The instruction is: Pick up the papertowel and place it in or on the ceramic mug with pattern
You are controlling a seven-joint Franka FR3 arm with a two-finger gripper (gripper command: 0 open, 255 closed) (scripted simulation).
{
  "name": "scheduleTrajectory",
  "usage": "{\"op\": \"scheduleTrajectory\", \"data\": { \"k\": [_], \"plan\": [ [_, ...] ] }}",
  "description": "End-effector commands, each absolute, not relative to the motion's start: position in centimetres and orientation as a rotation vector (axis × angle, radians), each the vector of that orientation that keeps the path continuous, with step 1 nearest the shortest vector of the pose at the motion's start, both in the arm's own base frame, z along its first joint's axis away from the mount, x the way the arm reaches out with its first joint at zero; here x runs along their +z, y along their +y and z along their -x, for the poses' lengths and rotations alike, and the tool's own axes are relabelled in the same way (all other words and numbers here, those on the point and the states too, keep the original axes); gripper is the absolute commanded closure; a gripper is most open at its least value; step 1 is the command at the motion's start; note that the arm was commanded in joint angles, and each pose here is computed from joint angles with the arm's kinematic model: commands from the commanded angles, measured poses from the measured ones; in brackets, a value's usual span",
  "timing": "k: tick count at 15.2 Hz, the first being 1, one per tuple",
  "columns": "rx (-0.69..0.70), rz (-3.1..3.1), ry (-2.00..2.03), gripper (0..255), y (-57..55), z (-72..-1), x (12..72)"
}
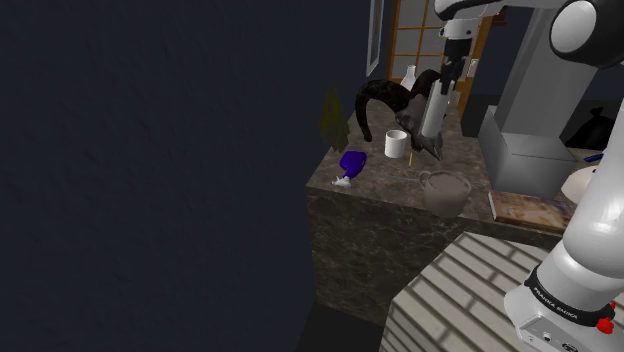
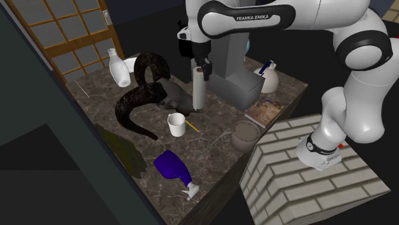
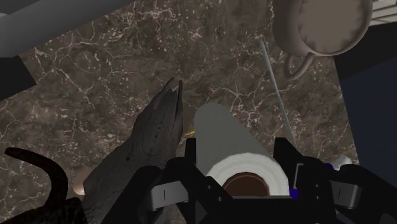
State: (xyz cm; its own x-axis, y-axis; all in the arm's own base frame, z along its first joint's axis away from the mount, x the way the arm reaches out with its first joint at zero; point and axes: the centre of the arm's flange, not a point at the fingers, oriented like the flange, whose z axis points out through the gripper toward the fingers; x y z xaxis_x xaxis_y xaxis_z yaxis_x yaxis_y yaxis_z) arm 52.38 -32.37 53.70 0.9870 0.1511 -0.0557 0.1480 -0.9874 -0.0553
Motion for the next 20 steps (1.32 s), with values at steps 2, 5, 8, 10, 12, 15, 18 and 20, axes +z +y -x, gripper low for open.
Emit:
{"op": "scheduleTrajectory", "data": {
  "k": [2, 5, 8, 10, 12, 15, 18, 20],
  "plan": [
    [0.093, 3.080, -0.232, 255, -32.4, -52.3, 55.2],
    [0.093, 3.080, -0.232, 255, -32.4, -52.3, 56.8],
    [0.093, 3.080, -0.232, 255, -31.4, -51.5, 58.0],
    [0.093, 3.080, -0.232, 255, -29.5, -49.9, 58.8],
    [0.093, 3.080, -0.232, 255, -27.5, -48.3, 59.7],
    [0.093, 3.080, -0.232, 255, -24.6, -45.9, 60.9],
    [0.093, 3.080, -0.232, 255, -21.7, -43.6, 62.2],
    [0.093, 3.080, -0.232, 255, -19.8, -42.0, 63.0]
  ]
}}
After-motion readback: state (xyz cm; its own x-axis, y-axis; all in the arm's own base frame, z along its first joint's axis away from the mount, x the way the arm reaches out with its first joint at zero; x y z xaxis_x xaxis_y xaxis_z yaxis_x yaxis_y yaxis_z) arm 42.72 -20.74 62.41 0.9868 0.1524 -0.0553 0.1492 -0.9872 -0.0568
